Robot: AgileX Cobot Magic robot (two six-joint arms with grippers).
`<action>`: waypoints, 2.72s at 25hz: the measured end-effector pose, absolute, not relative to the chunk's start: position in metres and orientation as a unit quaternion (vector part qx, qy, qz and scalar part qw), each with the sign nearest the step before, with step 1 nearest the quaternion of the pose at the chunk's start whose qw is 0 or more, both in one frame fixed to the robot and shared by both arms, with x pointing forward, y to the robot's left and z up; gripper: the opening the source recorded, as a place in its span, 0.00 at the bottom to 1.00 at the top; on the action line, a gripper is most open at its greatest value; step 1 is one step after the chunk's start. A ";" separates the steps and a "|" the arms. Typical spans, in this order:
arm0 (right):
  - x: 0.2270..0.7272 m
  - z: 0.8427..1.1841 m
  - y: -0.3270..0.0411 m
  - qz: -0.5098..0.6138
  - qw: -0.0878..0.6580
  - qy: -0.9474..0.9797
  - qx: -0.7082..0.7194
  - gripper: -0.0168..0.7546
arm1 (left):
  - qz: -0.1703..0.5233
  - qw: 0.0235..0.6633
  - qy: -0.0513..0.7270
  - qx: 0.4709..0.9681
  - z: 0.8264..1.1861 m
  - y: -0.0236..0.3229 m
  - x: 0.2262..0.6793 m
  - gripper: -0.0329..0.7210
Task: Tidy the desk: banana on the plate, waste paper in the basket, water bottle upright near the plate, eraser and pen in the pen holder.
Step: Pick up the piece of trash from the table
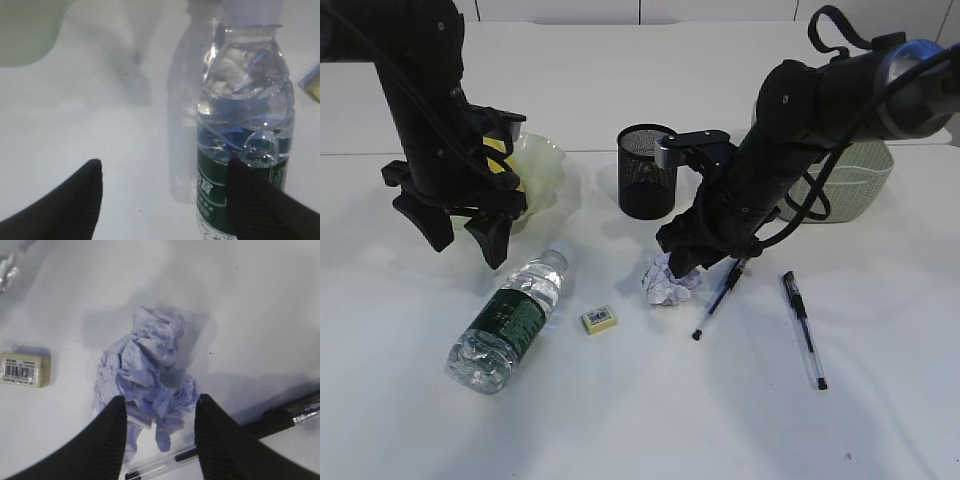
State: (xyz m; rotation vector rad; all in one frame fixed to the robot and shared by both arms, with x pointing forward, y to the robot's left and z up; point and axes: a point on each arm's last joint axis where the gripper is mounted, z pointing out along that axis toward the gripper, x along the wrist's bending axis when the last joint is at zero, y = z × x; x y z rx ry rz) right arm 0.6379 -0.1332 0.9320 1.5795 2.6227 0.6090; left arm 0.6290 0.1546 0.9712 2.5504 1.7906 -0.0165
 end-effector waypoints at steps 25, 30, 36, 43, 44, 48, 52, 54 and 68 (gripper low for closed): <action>0.632 0.933 -0.127 0.208 -0.032 0.847 0.488 0.46 | -0.006 0.018 0.578 0.816 0.975 0.154 0.628 0.76; 0.633 0.933 -0.127 0.209 -0.025 0.855 0.474 0.46 | -0.009 0.020 0.579 0.815 0.975 0.154 0.628 0.76; 0.634 0.927 -0.129 0.200 -0.019 0.860 0.469 0.46 | -0.030 0.034 0.587 0.808 0.975 0.149 0.626 0.76; 0.635 0.927 -0.129 0.202 -0.015 0.860 0.468 0.46 | -0.037 0.039 0.589 0.806 0.975 0.148 0.626 0.77; 0.635 0.927 -0.129 0.202 -0.015 0.860 0.468 0.46 | -0.037 0.039 0.589 0.806 0.975 0.148 0.626 0.77; 0.634 0.926 -0.129 0.199 -0.019 0.861 0.468 0.46 | -0.035 0.044 0.589 0.806 0.979 0.148 0.625 0.77; 0.633 0.920 -0.127 0.195 -0.036 0.858 0.474 0.46 | -0.032 0.049 0.589 0.806 0.984 0.148 0.625 0.77; 0.633 0.920 -0.127 0.198 -0.039 0.857 0.474 0.46 | -0.032 0.049 0.589 0.806 0.984 0.148 0.624 0.77; 0.634 0.911 -0.126 0.196 -0.042 0.861 0.468 0.46 | -0.032 0.056 0.589 0.805 0.989 0.148 0.623 0.76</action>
